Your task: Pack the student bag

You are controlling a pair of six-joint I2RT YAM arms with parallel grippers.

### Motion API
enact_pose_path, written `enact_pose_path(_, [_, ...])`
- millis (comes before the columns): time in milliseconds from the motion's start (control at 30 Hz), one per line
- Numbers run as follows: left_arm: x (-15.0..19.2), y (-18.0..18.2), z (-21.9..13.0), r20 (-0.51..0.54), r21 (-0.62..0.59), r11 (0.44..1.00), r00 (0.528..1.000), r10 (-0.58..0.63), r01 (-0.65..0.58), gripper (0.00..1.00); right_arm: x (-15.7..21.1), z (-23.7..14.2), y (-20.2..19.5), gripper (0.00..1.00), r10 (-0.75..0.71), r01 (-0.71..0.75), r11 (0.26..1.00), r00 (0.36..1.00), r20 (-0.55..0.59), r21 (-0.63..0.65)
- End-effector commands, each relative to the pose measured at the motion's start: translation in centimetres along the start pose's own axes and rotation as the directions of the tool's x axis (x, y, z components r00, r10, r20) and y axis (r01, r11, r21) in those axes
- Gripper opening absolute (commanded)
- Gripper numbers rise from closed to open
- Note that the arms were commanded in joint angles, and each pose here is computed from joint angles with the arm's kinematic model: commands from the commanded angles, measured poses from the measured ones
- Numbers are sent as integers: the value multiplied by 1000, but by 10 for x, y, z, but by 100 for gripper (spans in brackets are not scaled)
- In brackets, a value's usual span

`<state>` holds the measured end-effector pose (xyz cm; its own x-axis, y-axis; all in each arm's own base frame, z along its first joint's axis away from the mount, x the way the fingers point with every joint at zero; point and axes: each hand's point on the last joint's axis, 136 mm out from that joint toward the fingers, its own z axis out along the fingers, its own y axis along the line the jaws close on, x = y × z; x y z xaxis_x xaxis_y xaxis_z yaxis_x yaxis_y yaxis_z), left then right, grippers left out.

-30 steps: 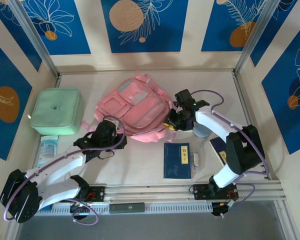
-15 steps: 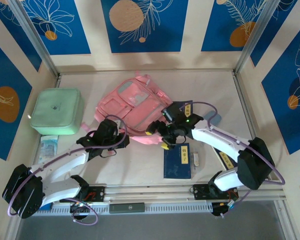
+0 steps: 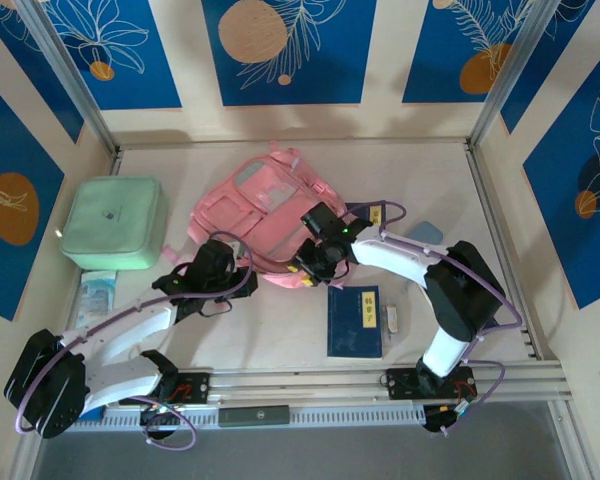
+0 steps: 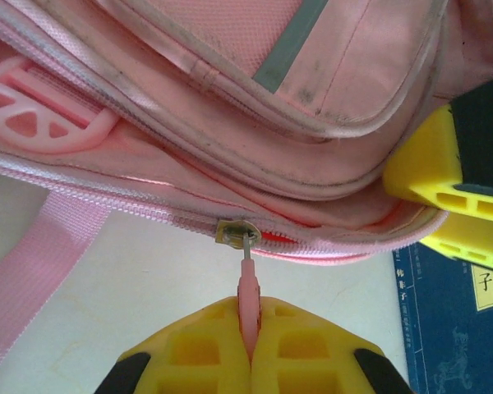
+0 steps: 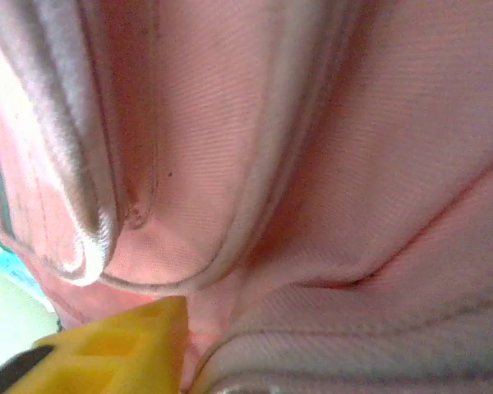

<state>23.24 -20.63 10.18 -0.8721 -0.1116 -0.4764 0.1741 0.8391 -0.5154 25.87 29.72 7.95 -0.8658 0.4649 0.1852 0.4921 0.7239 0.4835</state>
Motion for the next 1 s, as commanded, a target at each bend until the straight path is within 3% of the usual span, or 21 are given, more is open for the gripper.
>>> enact_pose_path(0, [-13, -6, -12, 41, 8, 999, 998, 42, -43, 0, -14, -10, 8, 15, -52, 54, 997, 998, 44, -54])
enact_pose_path(200, [-28, 23, -17, 52, -106, 994, 999, 12, -6, 0, -27, -27, 4, 0, -67, 70, 995, 997, 47, -70])
enact_pose_path(667, [-61, 67, -8, 32, -166, 981, 995, -92, 96, 0, -27, -39, 13, 0, -114, 120, 989, 990, 84, -82])
enact_pose_path(967, [-82, 74, 6, 47, -159, 982, 994, -98, 104, 0, -8, -23, 38, 0, -127, 138, 983, 988, 93, -124])
